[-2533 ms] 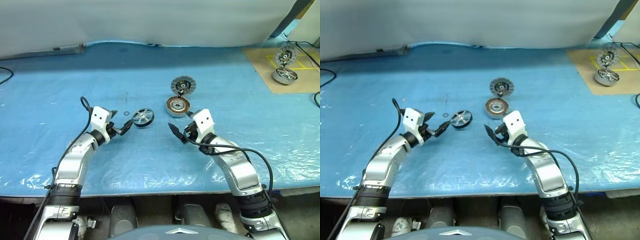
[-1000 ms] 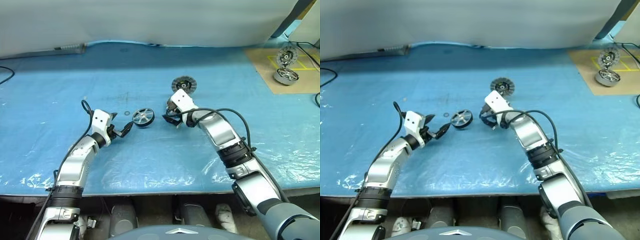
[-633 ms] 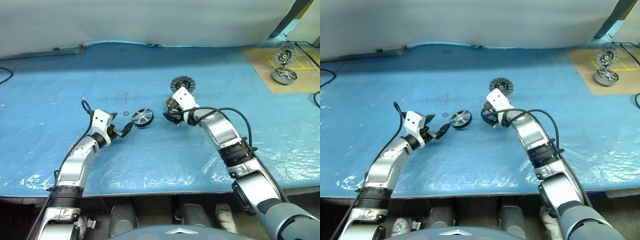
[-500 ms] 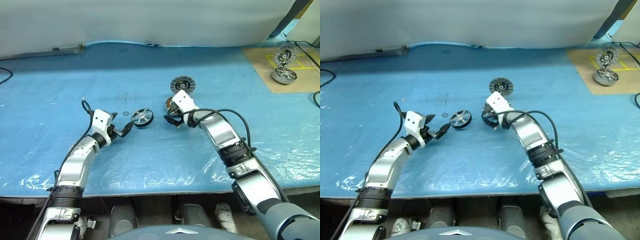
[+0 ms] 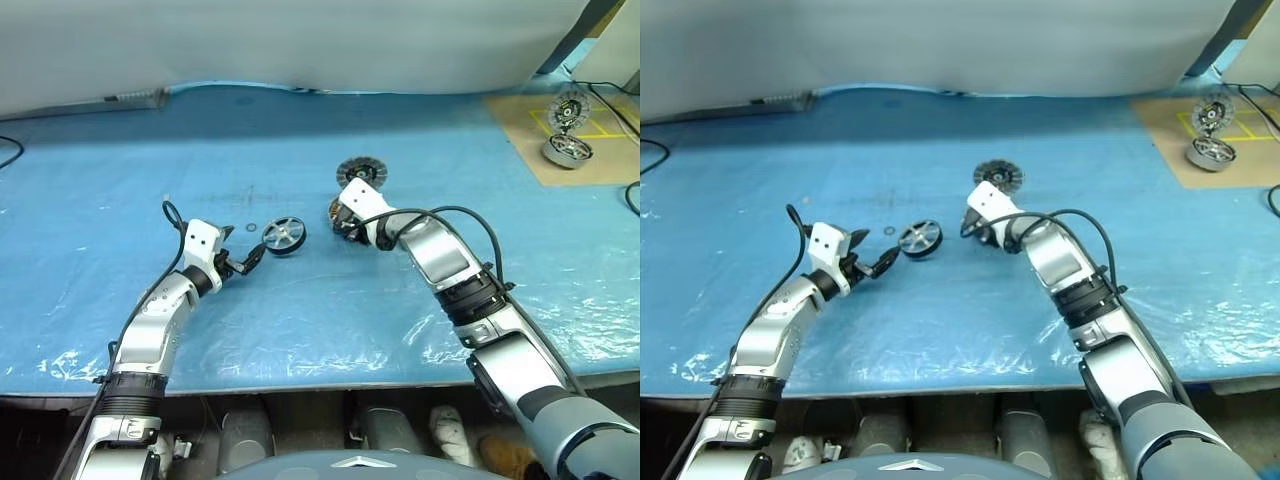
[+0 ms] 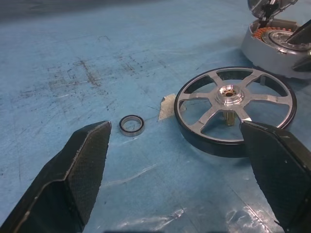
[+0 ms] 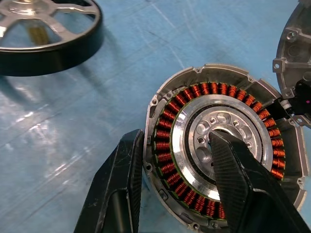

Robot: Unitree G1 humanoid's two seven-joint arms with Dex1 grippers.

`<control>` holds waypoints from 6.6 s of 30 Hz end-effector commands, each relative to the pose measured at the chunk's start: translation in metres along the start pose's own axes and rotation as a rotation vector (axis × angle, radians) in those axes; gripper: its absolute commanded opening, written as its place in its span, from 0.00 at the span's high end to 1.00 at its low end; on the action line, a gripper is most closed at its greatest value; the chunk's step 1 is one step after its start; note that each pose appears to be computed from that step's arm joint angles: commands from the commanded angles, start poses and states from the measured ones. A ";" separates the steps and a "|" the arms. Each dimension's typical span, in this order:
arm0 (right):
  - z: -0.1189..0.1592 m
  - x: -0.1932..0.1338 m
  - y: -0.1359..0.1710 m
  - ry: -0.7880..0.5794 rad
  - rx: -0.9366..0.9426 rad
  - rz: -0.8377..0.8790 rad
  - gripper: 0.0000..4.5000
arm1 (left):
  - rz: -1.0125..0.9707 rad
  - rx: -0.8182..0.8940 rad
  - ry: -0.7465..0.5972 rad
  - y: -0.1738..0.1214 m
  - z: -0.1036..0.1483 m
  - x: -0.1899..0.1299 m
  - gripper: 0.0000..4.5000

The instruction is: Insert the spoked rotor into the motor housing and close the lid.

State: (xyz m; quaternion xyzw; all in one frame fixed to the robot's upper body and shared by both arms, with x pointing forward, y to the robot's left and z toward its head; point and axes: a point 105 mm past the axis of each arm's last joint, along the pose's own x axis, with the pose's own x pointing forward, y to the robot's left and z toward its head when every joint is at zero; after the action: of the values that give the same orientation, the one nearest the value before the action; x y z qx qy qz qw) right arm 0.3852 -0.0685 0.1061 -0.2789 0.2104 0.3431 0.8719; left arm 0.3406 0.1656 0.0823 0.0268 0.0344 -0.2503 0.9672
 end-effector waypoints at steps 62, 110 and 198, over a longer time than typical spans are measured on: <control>-0.001 -0.068 0.055 -0.491 0.254 -0.020 0.17 | 0.013 0.046 0.003 0.021 0.012 -0.006 0.00; -0.037 -0.086 0.044 -0.524 0.253 -0.117 0.17 | -0.119 0.142 0.181 0.040 -0.016 0.063 0.00; -0.074 -0.079 0.065 -0.518 0.073 0.085 0.17 | -0.873 0.294 0.042 -0.118 0.051 0.023 0.07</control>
State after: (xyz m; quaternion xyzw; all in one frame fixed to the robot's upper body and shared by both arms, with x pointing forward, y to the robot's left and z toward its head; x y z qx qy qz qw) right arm 0.2713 -0.1135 0.0641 -0.1359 0.0228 0.4339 0.8904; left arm 0.3106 0.0459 0.1168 0.1628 0.0436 -0.6297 0.7583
